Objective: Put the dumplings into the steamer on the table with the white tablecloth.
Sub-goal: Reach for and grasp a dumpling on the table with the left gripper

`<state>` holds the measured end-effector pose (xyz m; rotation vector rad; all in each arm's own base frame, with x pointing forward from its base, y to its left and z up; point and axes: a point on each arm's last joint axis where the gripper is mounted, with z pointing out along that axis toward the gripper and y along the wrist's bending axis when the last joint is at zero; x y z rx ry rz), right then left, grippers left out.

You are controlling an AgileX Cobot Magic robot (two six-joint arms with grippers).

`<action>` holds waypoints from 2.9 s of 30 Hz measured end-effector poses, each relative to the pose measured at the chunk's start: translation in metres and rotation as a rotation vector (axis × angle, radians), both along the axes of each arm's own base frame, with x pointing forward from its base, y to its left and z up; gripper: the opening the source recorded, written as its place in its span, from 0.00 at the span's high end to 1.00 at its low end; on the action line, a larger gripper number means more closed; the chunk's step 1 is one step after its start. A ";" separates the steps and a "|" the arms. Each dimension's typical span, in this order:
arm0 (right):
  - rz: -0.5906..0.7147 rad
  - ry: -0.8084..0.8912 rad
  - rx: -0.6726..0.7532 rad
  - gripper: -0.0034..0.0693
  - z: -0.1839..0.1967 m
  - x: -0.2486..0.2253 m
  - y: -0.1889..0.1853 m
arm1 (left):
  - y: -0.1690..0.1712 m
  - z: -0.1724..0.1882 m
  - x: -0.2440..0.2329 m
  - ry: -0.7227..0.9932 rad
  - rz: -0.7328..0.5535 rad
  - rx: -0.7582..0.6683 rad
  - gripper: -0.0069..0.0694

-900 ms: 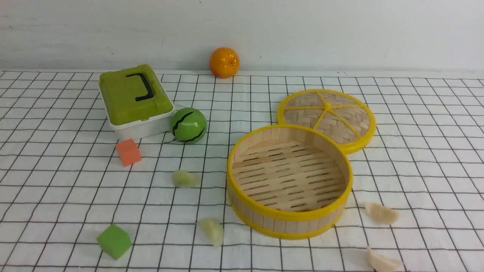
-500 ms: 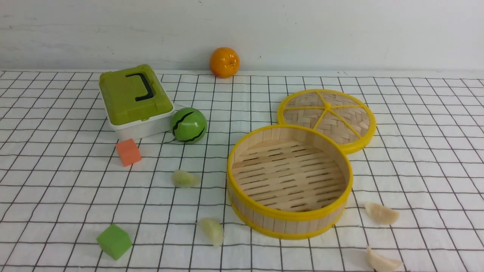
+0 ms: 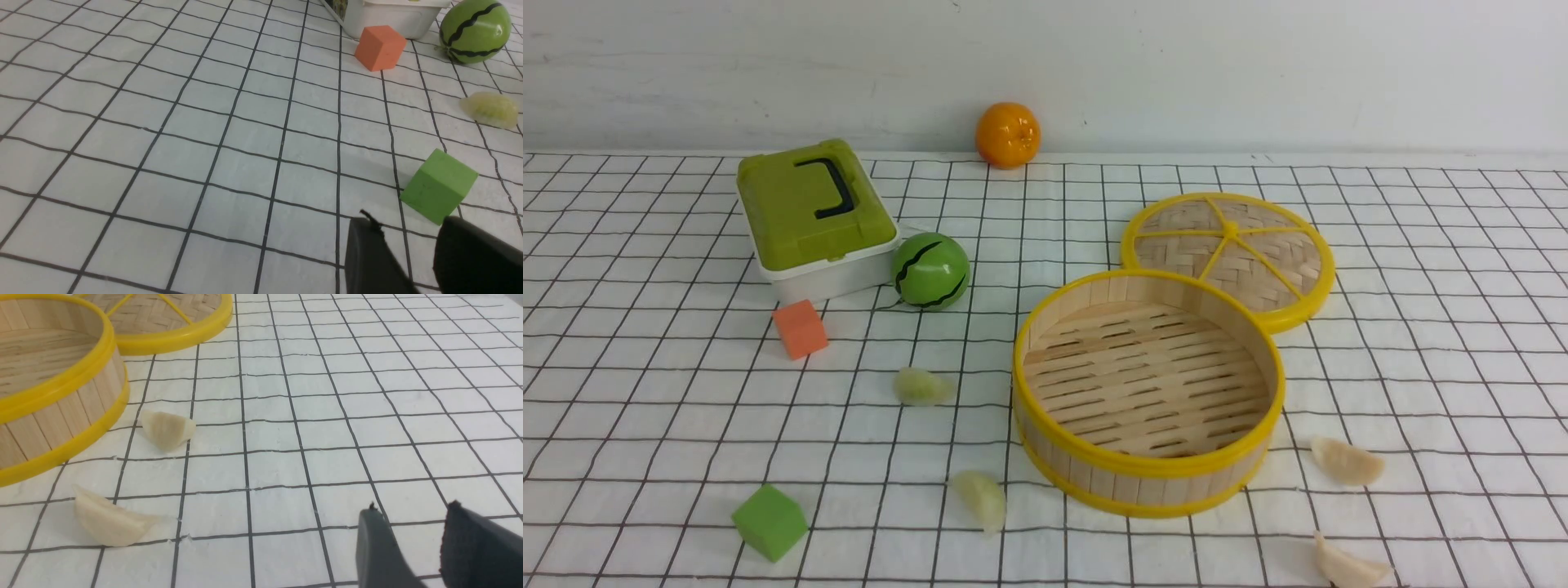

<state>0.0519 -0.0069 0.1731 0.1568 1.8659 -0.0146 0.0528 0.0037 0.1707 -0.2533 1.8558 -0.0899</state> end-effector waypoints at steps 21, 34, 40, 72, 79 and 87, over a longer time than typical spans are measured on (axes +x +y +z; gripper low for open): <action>0.000 0.000 0.000 0.62 0.000 0.000 0.000 | -0.001 0.000 0.000 -0.003 -0.002 -0.037 0.60; 0.000 0.000 0.000 0.62 0.000 0.000 0.000 | -0.002 0.000 0.000 -0.004 -0.004 -0.061 0.60; 0.000 0.000 0.002 0.62 0.000 0.000 0.000 | -0.002 0.000 0.000 -0.004 -0.004 -0.061 0.60; 0.000 -0.001 0.013 0.62 0.000 0.000 0.000 | -0.004 0.008 0.002 -0.093 -0.004 -0.173 0.60; 0.017 -0.047 0.210 0.62 0.002 0.002 0.007 | -0.009 0.021 0.004 -0.238 0.049 -0.811 0.60; 0.021 -0.119 0.854 0.62 0.011 0.003 0.021 | -0.003 0.032 0.004 -0.368 0.155 -1.446 0.60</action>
